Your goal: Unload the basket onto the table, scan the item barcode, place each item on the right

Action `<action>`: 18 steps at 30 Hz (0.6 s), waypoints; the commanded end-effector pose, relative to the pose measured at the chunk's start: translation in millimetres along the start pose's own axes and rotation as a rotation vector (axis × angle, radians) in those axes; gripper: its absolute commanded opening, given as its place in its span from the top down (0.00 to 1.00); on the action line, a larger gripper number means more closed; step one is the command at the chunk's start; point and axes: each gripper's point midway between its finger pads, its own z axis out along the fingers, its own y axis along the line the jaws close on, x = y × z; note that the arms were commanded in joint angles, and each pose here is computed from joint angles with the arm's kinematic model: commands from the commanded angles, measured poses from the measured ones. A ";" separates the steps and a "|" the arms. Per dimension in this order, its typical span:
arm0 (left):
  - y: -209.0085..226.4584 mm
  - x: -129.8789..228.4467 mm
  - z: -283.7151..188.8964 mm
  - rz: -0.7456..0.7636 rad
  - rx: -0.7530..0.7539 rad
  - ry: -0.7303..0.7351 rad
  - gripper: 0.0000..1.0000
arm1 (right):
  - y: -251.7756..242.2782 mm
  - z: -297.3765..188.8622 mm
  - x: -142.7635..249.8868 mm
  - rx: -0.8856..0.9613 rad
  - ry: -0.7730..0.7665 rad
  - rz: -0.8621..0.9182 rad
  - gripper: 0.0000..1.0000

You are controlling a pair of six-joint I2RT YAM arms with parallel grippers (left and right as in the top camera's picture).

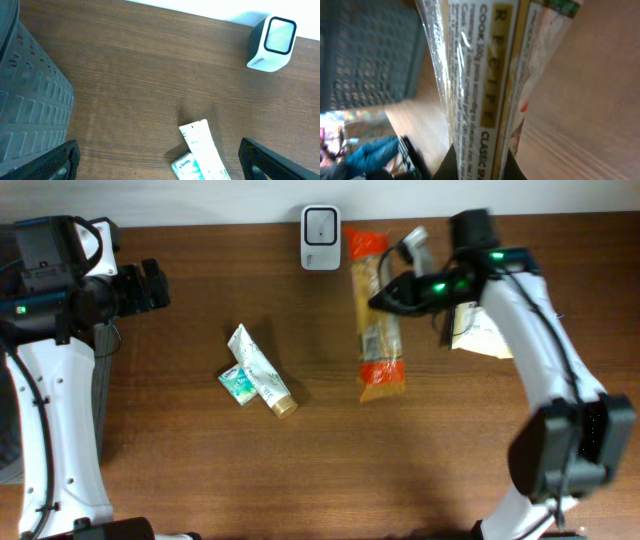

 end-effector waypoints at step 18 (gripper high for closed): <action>0.4 -1.7 -3.4 0.015 0.001 -0.010 0.01 | 143.8 -65.1 -152.0 0.885 -0.539 -0.806 0.96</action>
